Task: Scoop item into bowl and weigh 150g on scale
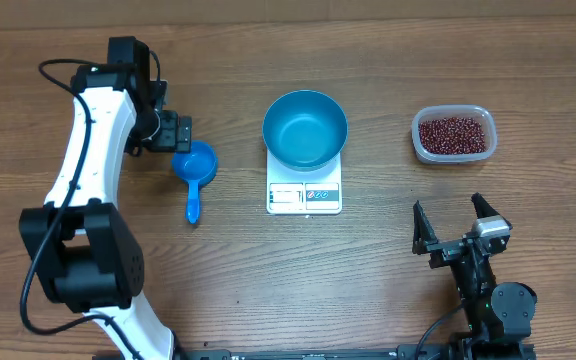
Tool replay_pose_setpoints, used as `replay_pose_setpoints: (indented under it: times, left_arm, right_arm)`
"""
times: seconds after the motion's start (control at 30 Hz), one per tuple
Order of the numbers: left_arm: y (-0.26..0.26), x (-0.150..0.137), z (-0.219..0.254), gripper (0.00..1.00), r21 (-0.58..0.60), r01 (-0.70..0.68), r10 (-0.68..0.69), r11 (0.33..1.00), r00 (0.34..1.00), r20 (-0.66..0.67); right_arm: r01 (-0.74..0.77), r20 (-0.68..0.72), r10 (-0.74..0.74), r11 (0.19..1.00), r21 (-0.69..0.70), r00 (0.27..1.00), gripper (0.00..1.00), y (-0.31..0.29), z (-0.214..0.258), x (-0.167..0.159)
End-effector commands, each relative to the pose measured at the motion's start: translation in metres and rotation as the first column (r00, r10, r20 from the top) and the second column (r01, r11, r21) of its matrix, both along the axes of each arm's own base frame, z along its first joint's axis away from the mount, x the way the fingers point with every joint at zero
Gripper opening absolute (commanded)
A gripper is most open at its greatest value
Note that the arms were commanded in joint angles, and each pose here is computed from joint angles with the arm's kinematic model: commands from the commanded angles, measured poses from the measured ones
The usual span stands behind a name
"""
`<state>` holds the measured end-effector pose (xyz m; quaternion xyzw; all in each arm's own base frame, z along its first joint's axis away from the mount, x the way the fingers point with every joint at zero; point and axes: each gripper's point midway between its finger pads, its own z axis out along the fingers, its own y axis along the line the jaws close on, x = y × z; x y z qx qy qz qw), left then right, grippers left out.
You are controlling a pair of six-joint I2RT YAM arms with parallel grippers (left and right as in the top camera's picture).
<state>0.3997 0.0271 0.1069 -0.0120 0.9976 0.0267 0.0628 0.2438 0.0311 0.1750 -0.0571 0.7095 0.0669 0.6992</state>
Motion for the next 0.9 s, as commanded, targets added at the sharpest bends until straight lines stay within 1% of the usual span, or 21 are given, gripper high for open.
replay_pose_setpoints:
  times: [0.0,0.2,0.47,0.87]
  left_arm:
    - [0.002,0.011,-0.011,1.00,0.010,0.012,-0.012,1.000,1.000,-0.005]
    - [0.001,0.017,-0.032,0.99,0.009,0.021,-0.021,1.000,0.999,-0.029]
    - [0.002,0.020,-0.046,1.00,0.012,0.051,-0.050,0.999,0.998,-0.048]
    - [0.002,0.017,-0.079,1.00,0.005,0.051,-0.050,0.999,0.991,-0.121]
  right_arm:
    - [0.003,0.001,-0.003,1.000,-0.004,1.000,1.00,0.000,-0.003,0.000]
    - [0.003,0.001,-0.003,1.000,-0.004,1.000,1.00,0.000,-0.003,0.000]
    - [0.003,0.002,-0.003,1.000,-0.004,1.000,1.00,0.000,-0.002,0.000]
    - [0.003,0.002,-0.003,1.000,-0.004,1.000,1.00,0.000,-0.002,0.000]
